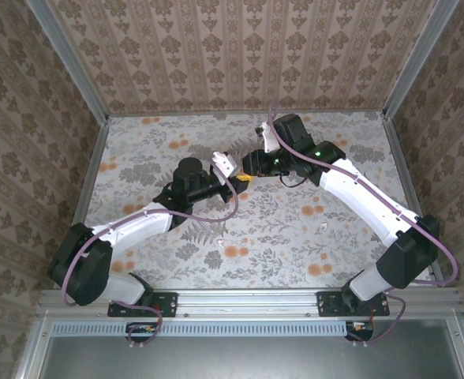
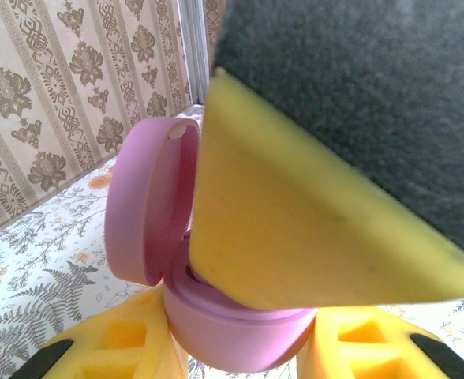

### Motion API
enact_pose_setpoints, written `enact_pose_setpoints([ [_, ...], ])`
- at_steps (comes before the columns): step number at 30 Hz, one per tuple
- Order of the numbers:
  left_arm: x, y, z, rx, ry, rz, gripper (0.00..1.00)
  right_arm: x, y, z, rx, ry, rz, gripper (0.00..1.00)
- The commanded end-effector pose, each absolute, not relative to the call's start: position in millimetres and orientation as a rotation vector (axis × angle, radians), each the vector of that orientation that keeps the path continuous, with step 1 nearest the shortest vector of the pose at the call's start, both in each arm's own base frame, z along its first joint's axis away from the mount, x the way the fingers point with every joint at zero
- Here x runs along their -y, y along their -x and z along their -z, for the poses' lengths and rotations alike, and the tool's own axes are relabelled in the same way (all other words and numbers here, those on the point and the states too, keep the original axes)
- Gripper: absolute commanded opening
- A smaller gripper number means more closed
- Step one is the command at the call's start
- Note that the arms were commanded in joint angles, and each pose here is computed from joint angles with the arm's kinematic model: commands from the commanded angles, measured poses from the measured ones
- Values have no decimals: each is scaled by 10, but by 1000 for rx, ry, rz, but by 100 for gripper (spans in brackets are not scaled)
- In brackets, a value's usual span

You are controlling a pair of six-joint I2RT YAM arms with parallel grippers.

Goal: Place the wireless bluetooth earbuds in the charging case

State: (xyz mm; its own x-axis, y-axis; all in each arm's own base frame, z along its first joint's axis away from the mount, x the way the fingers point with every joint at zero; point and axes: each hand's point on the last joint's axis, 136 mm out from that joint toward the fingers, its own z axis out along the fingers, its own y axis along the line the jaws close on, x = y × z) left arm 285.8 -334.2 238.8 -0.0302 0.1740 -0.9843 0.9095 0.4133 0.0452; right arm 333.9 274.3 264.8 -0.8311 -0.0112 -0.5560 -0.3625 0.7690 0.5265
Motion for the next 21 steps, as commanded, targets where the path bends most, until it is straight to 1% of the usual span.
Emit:
enact_pose_setpoints([
  [1, 3366, -2845, -2691, -1408, -1000, 785, 32, -2707, -3241, -2877, -2386, 299, -886, 33],
  [9, 3368, -2840, -2705, -1404, -998, 787, 32, -2610, -3226, -3002, -2341, 266, -894, 35],
  [14, 3371, -2839, -2721, -1398, -997, 791, 32, -2523, -3278, -3024, -2304, 221, -882, 33],
  [15, 3374, -2833, -2735, -1391, -996, 794, 32, -2458, -3245, -3136, -2264, 211, -882, 32],
  [18, 3377, -2814, -2755, -1375, -996, 803, 32, -2331, -3277, -3188, -2210, 162, -873, 32],
  [21, 3382, -2782, -2780, -1360, -1010, 811, 32, -2135, -3320, -3211, -2165, 83, -850, 35],
])
